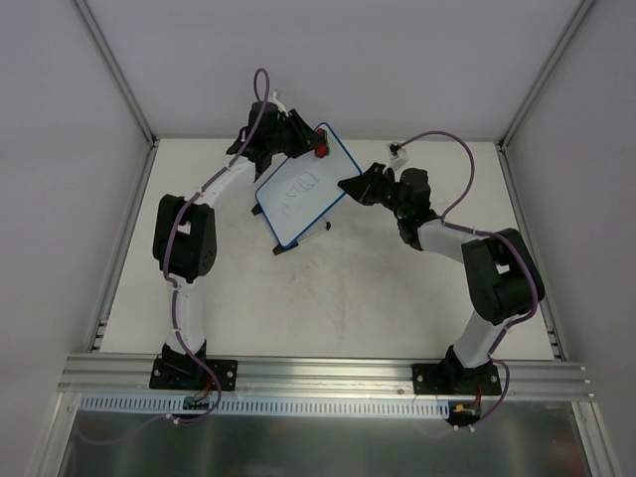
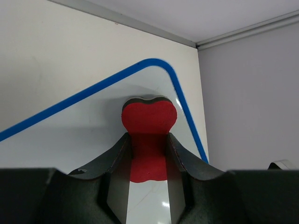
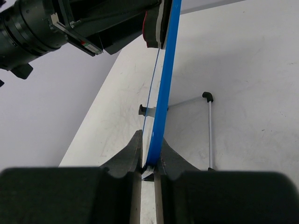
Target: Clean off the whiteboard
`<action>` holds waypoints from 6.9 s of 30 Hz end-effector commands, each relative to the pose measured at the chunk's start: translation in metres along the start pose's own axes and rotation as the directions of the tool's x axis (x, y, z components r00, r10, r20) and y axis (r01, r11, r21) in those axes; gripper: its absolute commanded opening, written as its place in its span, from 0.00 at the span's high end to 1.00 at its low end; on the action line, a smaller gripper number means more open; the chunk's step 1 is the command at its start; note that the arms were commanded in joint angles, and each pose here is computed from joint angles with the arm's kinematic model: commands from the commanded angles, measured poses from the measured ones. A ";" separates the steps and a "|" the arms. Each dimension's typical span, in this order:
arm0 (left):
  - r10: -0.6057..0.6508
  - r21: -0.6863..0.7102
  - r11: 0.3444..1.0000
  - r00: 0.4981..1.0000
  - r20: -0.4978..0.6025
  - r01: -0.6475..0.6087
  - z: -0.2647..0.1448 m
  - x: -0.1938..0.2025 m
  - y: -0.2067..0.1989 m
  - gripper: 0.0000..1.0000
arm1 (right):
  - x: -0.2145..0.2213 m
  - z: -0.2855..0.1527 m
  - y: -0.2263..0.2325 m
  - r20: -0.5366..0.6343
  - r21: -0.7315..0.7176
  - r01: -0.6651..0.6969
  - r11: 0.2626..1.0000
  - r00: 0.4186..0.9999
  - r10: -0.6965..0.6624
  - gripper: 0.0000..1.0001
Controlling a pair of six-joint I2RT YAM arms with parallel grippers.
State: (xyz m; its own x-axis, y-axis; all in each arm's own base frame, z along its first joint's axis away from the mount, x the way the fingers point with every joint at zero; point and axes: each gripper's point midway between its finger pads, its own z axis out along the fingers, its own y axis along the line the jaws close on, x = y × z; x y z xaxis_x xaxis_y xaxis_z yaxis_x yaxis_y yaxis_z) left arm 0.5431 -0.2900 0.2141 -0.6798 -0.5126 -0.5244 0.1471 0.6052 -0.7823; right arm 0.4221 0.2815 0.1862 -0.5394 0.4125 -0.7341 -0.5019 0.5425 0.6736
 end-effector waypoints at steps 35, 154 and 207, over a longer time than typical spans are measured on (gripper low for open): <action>-0.198 -0.221 0.962 0.968 -0.158 0.160 -0.046 0.078 0.112 1.00 | 0.028 0.006 0.025 -0.101 -0.118 0.141 0.983 0.983 -0.153 1.00; 0.614 0.210 0.782 0.669 -0.418 -0.587 -0.020 0.132 -0.001 1.00 | 0.037 0.009 0.023 -0.132 -0.127 0.146 0.981 0.978 -0.162 1.00; 0.291 -0.102 0.919 0.832 -0.472 -0.380 -0.068 0.178 0.146 1.00 | 0.035 0.009 0.025 -0.130 -0.134 0.143 0.981 0.978 -0.160 1.00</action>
State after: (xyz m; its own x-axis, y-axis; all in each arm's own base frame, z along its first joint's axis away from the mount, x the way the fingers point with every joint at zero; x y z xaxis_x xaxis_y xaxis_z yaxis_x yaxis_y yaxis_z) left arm 0.4526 -0.2741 0.1419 -0.6461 0.0016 -0.7633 0.5022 0.7539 -0.4235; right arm 0.4283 0.2795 0.1756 -0.5595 0.4018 -0.7249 -0.4629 0.5740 0.6754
